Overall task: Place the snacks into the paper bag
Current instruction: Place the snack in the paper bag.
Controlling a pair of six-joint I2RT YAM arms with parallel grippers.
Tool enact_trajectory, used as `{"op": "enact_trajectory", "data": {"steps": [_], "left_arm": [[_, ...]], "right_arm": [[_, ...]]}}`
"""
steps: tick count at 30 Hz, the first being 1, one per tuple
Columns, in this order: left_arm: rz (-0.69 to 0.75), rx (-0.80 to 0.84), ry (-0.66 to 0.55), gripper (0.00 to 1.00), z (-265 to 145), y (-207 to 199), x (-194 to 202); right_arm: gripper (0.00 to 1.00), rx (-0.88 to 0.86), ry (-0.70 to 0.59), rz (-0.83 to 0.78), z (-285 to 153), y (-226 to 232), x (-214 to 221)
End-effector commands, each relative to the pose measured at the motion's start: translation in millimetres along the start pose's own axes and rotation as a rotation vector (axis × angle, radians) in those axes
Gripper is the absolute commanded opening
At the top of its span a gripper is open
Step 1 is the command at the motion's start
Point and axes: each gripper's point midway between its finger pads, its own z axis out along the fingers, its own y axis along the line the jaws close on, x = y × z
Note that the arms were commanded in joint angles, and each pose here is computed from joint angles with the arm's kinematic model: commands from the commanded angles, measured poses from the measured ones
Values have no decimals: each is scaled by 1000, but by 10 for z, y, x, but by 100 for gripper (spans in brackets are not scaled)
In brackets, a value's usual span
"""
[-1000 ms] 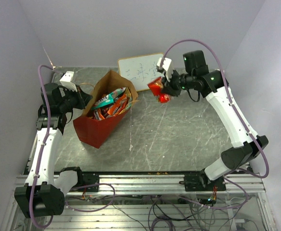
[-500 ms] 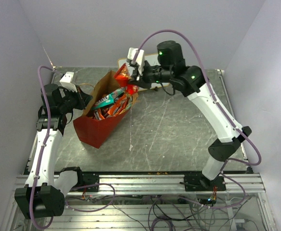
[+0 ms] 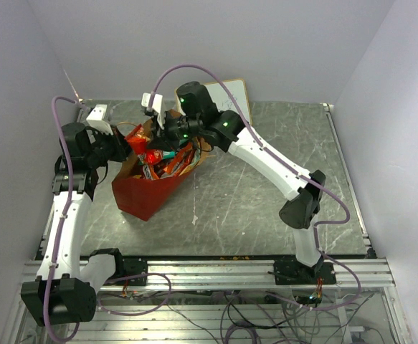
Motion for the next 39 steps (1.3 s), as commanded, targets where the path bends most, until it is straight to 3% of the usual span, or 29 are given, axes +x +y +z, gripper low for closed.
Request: {"op": "enact_trajectory", "data": {"steps": [1,13,21,24,31,39], "left_arm": [[-9,12,-36,7,-49,-78,-224],[-21,-17,-27,7,-14,-10,-229],[-19,-22,-27,7,7,15,-219],[-23,-21,-25,7,15,19,-222],[-21,-12,-27,7,22,10,-207],[-13,-14,-27,7,25,20,-190]], "right_arm": [[6,-23,-20,-21,75,106,-22],[6,-32,123,-49,238,88,652],[12,-78,296,1,465,88,1269],[14,-16,344,3,488,-31,1391],[31,75,374,4,487,-223,1372],[60,37,262,-19,369,-152,871]]}}
